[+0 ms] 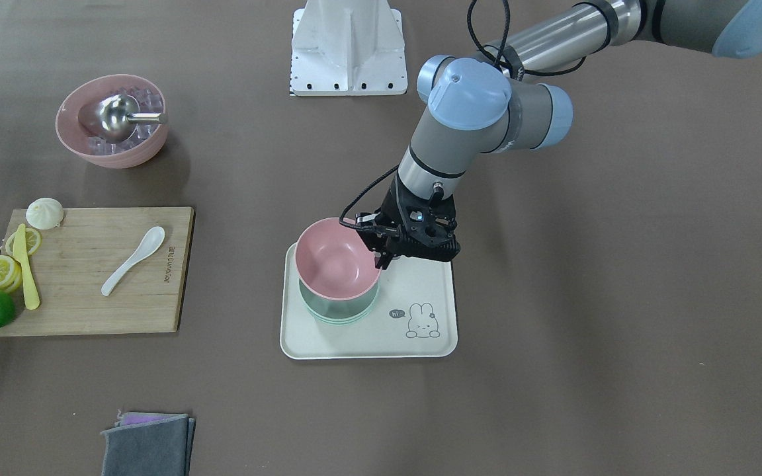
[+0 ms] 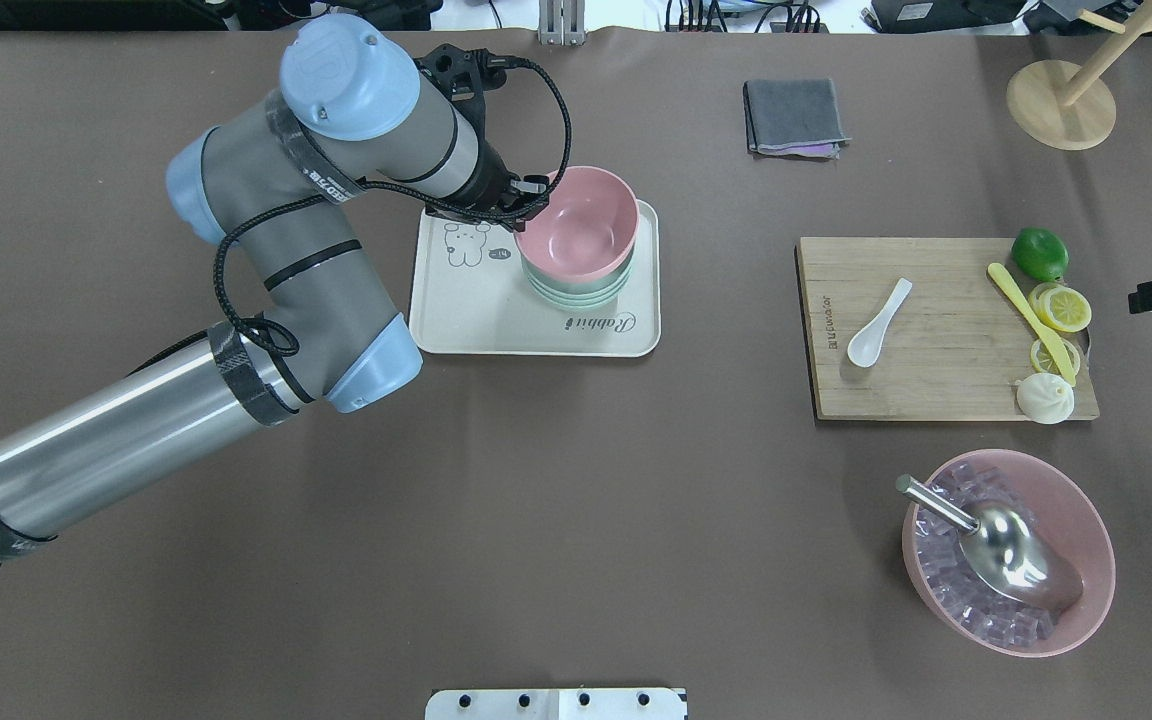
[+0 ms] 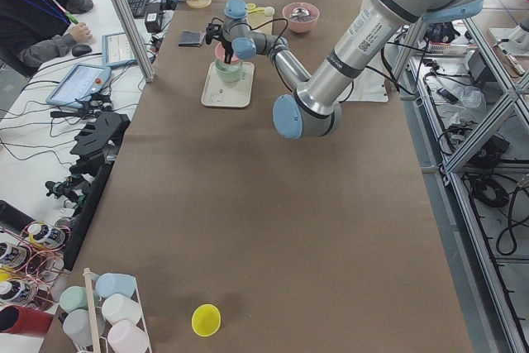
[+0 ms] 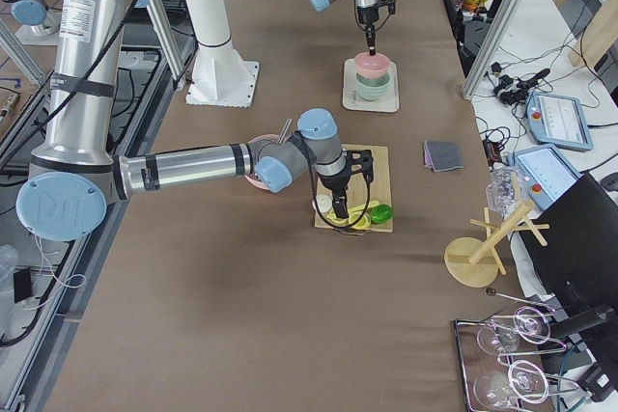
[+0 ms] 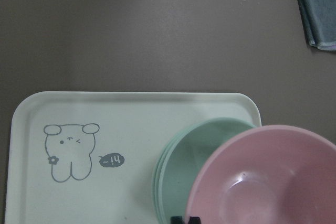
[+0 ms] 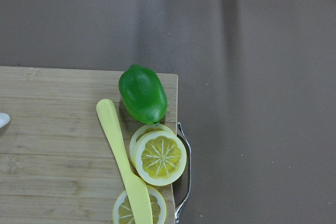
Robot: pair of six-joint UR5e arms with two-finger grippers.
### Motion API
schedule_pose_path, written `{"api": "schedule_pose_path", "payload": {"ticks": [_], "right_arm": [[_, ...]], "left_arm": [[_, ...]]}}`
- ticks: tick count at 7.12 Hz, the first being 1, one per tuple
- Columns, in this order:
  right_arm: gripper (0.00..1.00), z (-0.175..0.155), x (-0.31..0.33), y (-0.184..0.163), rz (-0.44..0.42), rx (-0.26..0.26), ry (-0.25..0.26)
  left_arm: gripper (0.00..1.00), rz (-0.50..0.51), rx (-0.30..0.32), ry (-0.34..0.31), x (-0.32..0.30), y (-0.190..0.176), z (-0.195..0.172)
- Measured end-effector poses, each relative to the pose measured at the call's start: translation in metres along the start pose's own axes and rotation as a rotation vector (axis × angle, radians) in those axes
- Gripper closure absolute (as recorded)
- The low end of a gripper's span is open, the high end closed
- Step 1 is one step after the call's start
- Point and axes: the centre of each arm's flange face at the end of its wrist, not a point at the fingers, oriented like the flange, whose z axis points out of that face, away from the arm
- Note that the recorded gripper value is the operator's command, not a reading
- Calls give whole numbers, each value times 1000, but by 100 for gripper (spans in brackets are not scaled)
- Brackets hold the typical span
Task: Stack pink bowl on green and place spoon
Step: 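Lower the pink bowl into the green bowls and open the left gripper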
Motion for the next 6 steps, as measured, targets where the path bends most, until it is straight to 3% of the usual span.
{"api": "schedule_pose_path", "payload": {"ticks": [6], "right_arm": [[0,0,0,0,0,-1,-1]], "left_arm": [[100,9,18,-34,7,7,33]]}}
